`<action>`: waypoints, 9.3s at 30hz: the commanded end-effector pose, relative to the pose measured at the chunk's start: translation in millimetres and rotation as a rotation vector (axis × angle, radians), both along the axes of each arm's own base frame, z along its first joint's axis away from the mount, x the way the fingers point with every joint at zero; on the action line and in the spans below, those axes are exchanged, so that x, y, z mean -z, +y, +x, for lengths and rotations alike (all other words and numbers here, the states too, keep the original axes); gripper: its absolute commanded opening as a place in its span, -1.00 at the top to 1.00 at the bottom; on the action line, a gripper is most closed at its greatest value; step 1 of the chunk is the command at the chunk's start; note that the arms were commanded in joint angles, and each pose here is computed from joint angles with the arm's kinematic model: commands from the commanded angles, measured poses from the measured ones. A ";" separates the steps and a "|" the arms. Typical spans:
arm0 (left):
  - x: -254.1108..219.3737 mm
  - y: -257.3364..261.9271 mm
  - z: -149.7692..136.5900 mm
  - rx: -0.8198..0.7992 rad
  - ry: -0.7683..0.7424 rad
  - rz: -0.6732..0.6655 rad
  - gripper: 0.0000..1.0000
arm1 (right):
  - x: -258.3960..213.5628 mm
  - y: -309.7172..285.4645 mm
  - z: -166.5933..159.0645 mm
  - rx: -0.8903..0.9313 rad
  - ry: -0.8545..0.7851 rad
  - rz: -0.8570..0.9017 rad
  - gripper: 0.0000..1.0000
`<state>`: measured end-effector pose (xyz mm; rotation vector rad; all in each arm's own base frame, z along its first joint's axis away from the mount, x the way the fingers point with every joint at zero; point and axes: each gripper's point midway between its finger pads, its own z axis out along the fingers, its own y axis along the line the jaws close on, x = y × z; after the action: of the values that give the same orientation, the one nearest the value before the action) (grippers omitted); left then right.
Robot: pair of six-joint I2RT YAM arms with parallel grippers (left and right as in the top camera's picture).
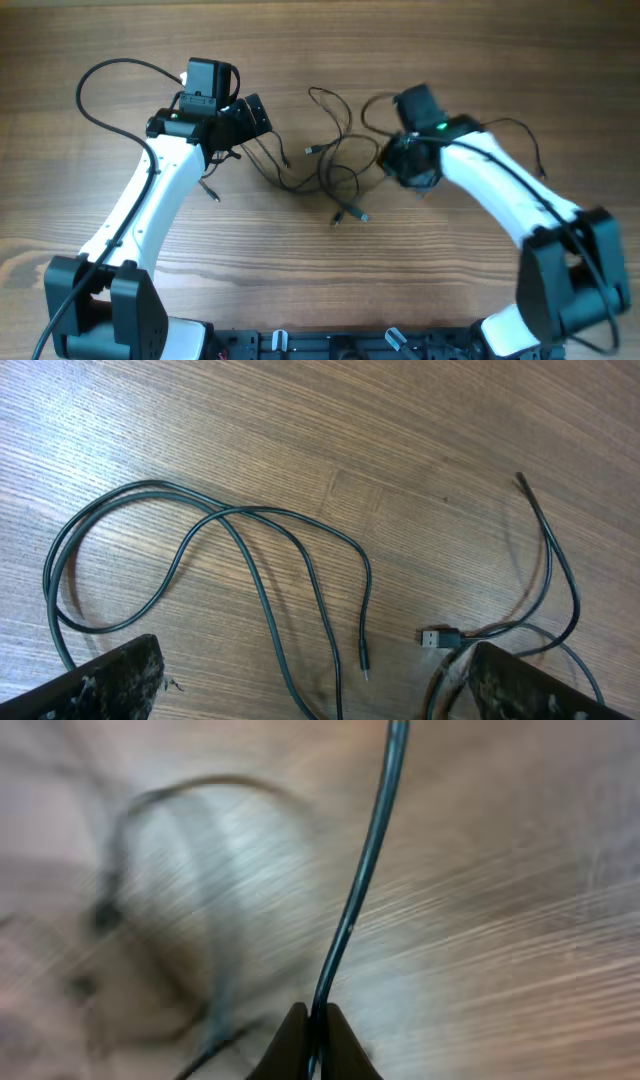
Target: Untangle cables
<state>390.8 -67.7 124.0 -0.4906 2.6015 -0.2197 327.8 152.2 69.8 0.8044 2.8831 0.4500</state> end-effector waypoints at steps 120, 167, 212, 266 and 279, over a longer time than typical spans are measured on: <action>1.5 4.0 1.2 -0.010 0.002 0.013 -1.00 | -27.9 -203.0 74.3 -0.029 -0.246 0.032 -0.45; -0.7 150.4 -0.4 -0.386 -0.006 0.052 -1.00 | 52.5 202.9 55.2 -0.942 -0.634 -0.190 -0.18; -0.7 150.4 -0.4 -0.386 -0.006 0.052 -1.00 | -341.1 113.9 0.6 -0.872 -1.502 -0.445 0.92; 44.1 -130.1 -35.8 0.959 -0.019 -0.237 0.92 | -413.8 44.8 16.8 -0.336 -1.603 -0.611 0.91; 70.9 64.0 -10.8 0.096 0.205 -0.191 0.92 | -440.6 -114.6 15.9 0.113 -1.333 -1.169 0.91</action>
<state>381.5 -33.7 57.7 -0.1794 2.8286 -0.5012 357.1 87.3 508.5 0.0733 1.3637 -0.3365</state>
